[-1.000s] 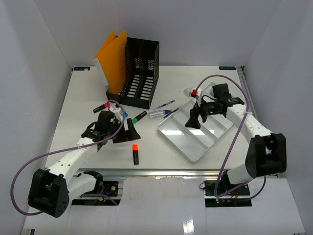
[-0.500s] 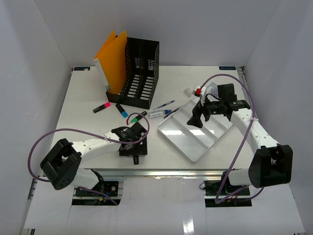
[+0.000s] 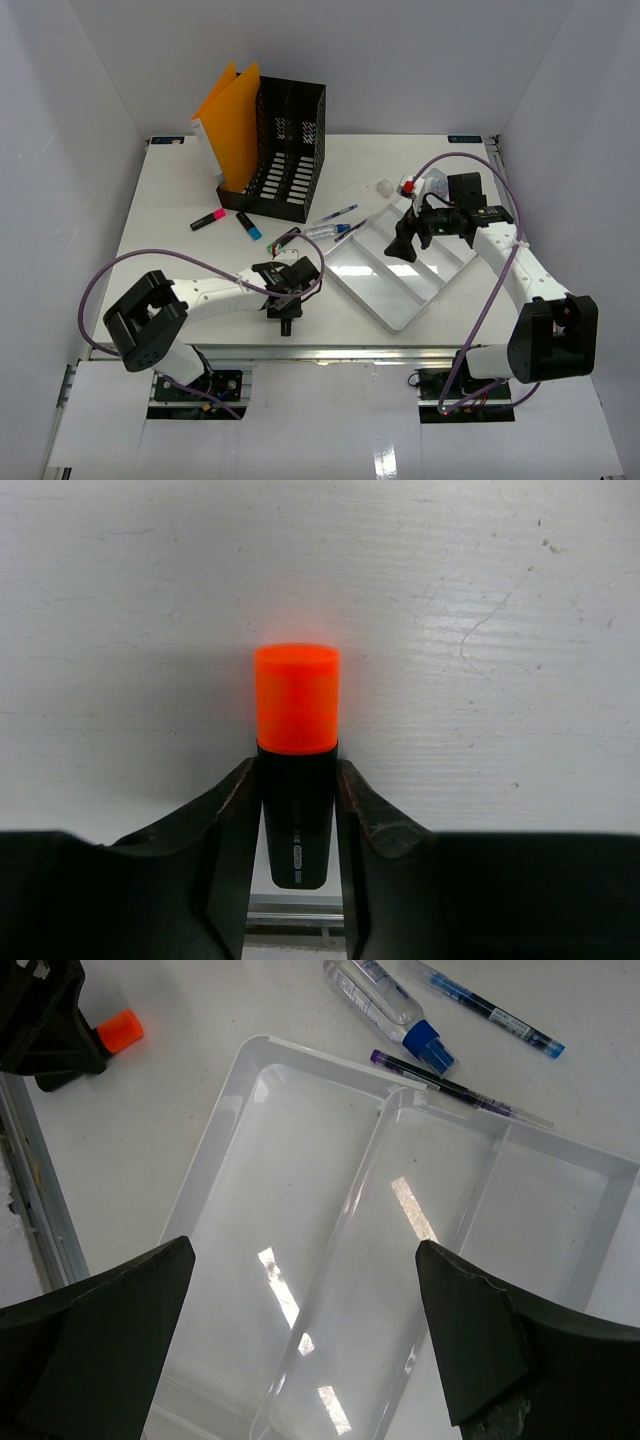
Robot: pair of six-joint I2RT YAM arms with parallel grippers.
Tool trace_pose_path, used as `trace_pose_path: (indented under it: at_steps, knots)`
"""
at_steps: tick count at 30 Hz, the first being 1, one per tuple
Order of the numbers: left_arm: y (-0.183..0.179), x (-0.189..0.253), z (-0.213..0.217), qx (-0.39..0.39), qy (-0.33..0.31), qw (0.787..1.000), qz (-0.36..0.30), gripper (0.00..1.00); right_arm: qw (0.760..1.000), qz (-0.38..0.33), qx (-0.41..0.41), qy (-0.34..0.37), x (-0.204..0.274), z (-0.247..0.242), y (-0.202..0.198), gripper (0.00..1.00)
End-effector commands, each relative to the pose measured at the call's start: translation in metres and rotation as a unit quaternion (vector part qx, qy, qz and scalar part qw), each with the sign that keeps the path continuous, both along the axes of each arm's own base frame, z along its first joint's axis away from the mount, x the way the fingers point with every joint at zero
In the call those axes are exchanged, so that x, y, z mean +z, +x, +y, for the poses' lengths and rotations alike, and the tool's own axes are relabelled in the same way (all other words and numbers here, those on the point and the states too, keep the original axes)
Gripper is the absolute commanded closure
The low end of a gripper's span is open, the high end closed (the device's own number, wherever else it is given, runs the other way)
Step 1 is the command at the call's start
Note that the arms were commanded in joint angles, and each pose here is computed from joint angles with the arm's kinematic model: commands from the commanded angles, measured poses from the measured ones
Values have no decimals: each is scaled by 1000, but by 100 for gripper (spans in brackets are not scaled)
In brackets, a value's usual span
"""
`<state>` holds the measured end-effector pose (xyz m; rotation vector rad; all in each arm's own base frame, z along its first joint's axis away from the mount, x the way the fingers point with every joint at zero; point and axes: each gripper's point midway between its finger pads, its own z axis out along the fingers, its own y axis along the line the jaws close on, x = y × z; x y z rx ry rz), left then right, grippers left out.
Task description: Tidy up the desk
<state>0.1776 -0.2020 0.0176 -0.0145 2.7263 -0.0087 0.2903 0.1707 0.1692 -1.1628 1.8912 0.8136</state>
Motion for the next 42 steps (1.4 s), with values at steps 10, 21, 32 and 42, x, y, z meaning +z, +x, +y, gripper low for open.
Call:
trace_pose_path:
  at_steps: [10, 21, 32, 42]
  knots:
    - [19, 49, -57, -85, -152, 981, -79, 92, 1000, -6, -13, 13, 6, -7, 6, 2]
    - [101, 167, -177, -138, -393, 895, -159, 100, 981, -39, -186, 38, 28, -74, 42, 2]
    - [215, 209, -313, -142, -542, 813, -161, 100, 953, -72, -290, 57, 47, -116, 52, 2]
    - [261, 178, -363, -109, -600, 781, -134, 98, 946, -86, -306, 57, 54, -126, 54, 2]
